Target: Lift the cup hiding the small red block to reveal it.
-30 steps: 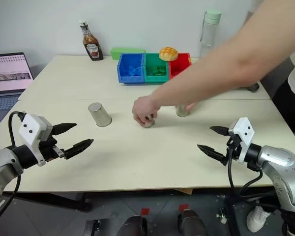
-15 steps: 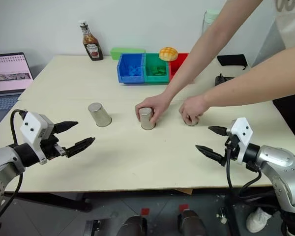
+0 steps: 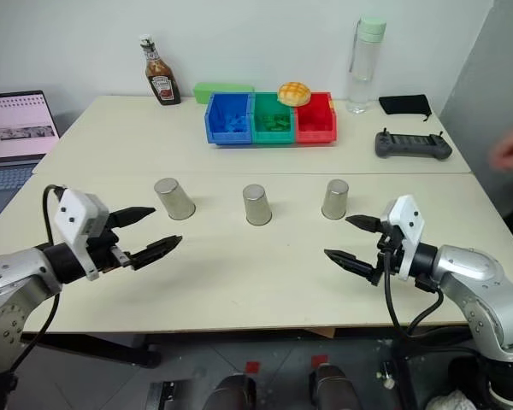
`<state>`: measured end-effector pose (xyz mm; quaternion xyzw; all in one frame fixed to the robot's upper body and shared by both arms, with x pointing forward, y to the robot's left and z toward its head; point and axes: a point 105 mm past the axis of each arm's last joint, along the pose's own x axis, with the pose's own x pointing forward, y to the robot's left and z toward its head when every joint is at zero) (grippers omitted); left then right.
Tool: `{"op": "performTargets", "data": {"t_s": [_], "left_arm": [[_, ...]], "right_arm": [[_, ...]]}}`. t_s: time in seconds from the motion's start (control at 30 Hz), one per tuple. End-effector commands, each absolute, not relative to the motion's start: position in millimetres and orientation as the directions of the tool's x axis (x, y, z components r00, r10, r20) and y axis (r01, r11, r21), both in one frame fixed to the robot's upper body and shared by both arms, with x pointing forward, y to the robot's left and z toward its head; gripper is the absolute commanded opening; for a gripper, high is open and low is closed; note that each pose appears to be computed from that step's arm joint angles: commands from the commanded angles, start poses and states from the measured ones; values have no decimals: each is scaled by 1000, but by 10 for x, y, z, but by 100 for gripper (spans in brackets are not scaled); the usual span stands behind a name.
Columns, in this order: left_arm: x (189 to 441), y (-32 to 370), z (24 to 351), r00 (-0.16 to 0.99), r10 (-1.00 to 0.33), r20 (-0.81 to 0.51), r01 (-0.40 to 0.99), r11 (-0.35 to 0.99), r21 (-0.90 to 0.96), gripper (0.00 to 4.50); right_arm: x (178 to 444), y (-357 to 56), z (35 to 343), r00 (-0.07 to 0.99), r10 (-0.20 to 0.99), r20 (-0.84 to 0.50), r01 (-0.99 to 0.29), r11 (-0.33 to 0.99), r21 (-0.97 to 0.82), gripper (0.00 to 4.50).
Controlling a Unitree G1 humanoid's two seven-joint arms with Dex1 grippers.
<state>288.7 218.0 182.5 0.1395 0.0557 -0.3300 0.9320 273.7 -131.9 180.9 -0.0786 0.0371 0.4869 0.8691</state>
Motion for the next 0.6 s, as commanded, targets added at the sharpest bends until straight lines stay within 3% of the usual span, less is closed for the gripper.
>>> {"op": "performTargets", "data": {"t_s": [0.03, 0.3, 0.6], "left_arm": [[3018, 2040, 1770, 766, -611, -199, 642, 735, 217, 450], [3588, 1693, 1539, 789, -580, -202, 613, 765, 198, 450], [3946, 1390, 1551, 755, -628, -187, 655, 733, 184, 450]], "right_arm": [[2626, -1111, 1901, 450, 880, -152, -893, 443, -83, 448], [2600, -1012, 1920, 443, 881, -165, -897, 434, -89, 448], [2556, -1032, 1904, 464, 870, -166, -885, 453, -106, 448]]}}
